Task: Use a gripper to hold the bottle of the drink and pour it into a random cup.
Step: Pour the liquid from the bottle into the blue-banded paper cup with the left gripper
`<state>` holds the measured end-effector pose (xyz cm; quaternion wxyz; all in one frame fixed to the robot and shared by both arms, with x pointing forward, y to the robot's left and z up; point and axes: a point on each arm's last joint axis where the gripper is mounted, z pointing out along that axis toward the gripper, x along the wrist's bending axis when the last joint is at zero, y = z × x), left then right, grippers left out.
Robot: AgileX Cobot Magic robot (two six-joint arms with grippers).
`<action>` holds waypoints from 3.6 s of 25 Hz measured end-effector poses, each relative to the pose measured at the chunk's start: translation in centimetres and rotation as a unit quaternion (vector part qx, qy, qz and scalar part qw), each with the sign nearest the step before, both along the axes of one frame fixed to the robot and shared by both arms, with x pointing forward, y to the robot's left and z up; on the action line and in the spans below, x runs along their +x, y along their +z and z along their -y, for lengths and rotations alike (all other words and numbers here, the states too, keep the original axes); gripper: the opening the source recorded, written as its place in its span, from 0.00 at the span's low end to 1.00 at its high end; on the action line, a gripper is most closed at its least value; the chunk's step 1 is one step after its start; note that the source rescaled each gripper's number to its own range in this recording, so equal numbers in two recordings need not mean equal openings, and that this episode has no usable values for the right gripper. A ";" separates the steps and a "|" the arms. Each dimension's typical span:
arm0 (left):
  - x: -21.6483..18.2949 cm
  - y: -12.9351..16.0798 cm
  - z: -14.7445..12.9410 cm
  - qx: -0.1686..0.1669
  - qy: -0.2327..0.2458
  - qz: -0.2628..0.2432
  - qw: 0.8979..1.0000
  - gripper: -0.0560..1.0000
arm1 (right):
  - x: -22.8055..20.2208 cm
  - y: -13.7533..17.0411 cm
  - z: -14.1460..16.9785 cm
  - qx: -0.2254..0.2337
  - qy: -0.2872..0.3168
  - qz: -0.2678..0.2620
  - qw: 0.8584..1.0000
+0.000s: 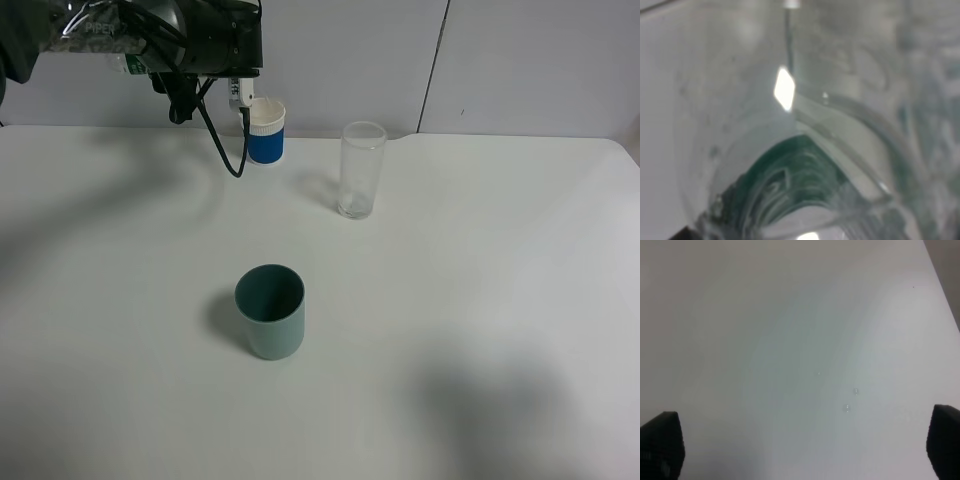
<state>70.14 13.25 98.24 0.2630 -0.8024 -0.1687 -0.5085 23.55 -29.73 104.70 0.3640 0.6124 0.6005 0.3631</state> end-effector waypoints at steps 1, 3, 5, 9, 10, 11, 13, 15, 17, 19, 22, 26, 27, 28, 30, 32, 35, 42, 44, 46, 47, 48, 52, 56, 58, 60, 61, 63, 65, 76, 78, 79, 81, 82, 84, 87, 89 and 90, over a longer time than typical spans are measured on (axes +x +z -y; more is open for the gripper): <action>0.0 0.0 0.0 0.000 -0.001 0.000 1.000 0.05 | 0.0 0.0 0.0 0.000 0.000 0.000 1.000; 0.0 0.0 0.0 0.000 -0.003 0.001 1.000 0.05 | 0.0 0.0 0.0 0.000 0.000 0.000 1.000; 0.0 0.0 0.0 0.000 -0.003 0.001 1.000 0.05 | 0.0 0.0 0.0 0.000 0.000 0.000 1.000; 0.0 0.0 0.0 0.003 -0.005 0.000 1.000 0.05 | 0.0 0.0 0.0 0.000 0.000 0.000 1.000; 0.0 0.0 0.0 0.003 -0.005 0.000 1.000 0.05 | 0.0 0.0 0.0 0.000 0.000 0.000 1.000; 0.0 0.0 0.0 0.003 -0.005 -0.001 1.000 0.05 | 0.0 0.0 0.0 0.000 0.000 0.000 1.000; 0.0 0.0 0.0 0.004 -0.005 -0.001 1.000 0.05 | 0.0 0.0 0.0 0.000 0.000 0.000 1.000; 0.0 0.0 0.0 0.004 -0.005 -0.001 1.000 0.05 | 0.0 0.0 0.0 0.000 0.000 0.000 1.000; 0.0 0.0 0.0 0.006 -0.007 -0.003 1.000 0.05 | 0.0 0.0 0.0 0.000 0.000 0.000 1.000; 0.0 0.0 0.0 0.008 -0.007 -0.004 1.000 0.05 | 0.0 0.0 0.0 0.000 0.000 0.000 1.000; 0.1 0.0 0.1 0.009 -0.008 -0.005 1.000 0.05 | 0.0 0.0 0.0 0.000 0.000 0.000 1.000; 0.1 0.0 0.1 0.009 -0.008 -0.005 1.000 0.05 | 0.0 0.0 0.0 0.000 0.000 0.000 1.000; 0.1 0.0 0.1 0.009 -0.008 -0.005 1.000 0.05 | 0.0 0.0 0.0 0.000 0.000 0.000 1.000; 0.1 0.0 0.1 0.009 -0.008 -0.005 1.000 0.05 | 0.0 0.0 0.0 0.000 0.000 0.000 1.000; 0.1 0.0 0.1 0.010 -0.009 -0.005 1.000 0.05 | 0.0 0.0 0.0 0.000 0.000 0.000 1.000; 0.1 0.1 0.1 0.014 -0.010 -0.004 1.000 0.05 | 0.0 0.0 0.0 0.000 0.000 0.000 1.000; 0.1 0.1 0.1 0.017 -0.012 -0.003 1.000 0.05 | 0.0 0.0 0.0 0.000 0.000 0.000 1.000; 0.1 0.2 0.1 0.020 -0.013 -0.002 1.000 0.05 | 0.0 0.0 0.0 0.000 0.000 0.000 1.000; 0.1 0.2 0.1 0.021 -0.014 -0.002 1.000 0.05 | 0.0 0.0 0.0 0.000 0.000 0.000 1.000; 0.1 0.2 0.1 0.022 -0.014 -0.002 1.000 0.05 | 0.0 0.0 0.0 0.000 0.000 0.000 1.000; 0.1 0.2 0.1 0.022 -0.014 -0.002 1.000 0.05 | 0.0 0.0 0.0 0.000 0.000 0.000 1.000; 0.1 0.2 0.1 0.023 -0.015 -0.001 1.000 0.05 | 0.0 0.0 0.0 0.000 0.000 0.000 1.000; 0.2 0.3 0.1 0.029 -0.017 0.002 0.999 0.05 | 0.0 0.0 0.0 0.000 0.000 0.000 1.000; 0.2 0.5 0.1 0.035 -0.020 0.005 0.999 0.05 | 0.0 0.0 0.0 0.000 0.000 0.000 1.000; 0.3 0.5 0.1 0.038 -0.022 0.007 0.999 0.05 | 0.0 0.0 0.0 0.000 0.000 0.000 1.000; 0.3 0.6 0.1 0.041 -0.023 0.008 0.999 0.05 | 0.0 0.0 0.0 0.000 0.000 0.000 1.000; 0.3 0.6 0.1 0.043 -0.023 0.009 0.999 0.05 | 0.0 0.0 0.0 0.000 0.000 0.000 1.000; 0.3 0.6 0.1 0.045 -0.025 0.011 0.999 0.05 | 0.0 0.0 0.0 0.000 0.000 0.000 1.000; 0.3 0.7 0.1 0.046 -0.026 0.011 0.999 0.05 | 0.0 0.0 0.0 0.000 0.000 0.000 1.000; 0.4 0.7 0.2 0.050 -0.034 0.014 0.998 0.05 | 0.0 0.0 0.0 0.000 0.000 0.000 1.000; 0.4 0.8 0.2 0.052 -0.035 0.016 0.998 0.05 | 0.0 0.0 0.0 0.000 0.000 0.000 1.000; 0.5 0.8 0.2 0.052 -0.035 0.016 0.998 0.05 | 0.0 0.0 0.0 0.000 0.000 0.000 1.000; 0.5 0.8 0.2 0.053 -0.035 0.016 0.998 0.05 | 0.0 0.0 0.0 0.000 0.000 0.000 1.000; 0.5 0.8 0.2 0.054 -0.036 0.017 0.998 0.05 | 0.0 0.0 0.0 0.000 0.000 0.000 1.000; 0.5 0.9 0.2 0.057 -0.037 0.019 0.997 0.05 | 0.0 0.0 0.0 0.000 0.000 0.000 1.000; 0.5 1.0 0.2 0.065 -0.040 0.022 0.997 0.05 | 0.0 0.0 0.0 0.000 0.000 0.000 1.000; 0.6 1.0 0.2 0.067 -0.041 0.024 0.997 0.05 | 0.0 0.0 0.0 0.000 0.000 0.000 1.000; 0.6 1.1 0.2 0.068 -0.041 0.024 0.997 0.05 | 0.0 0.0 0.0 0.000 0.000 0.000 1.000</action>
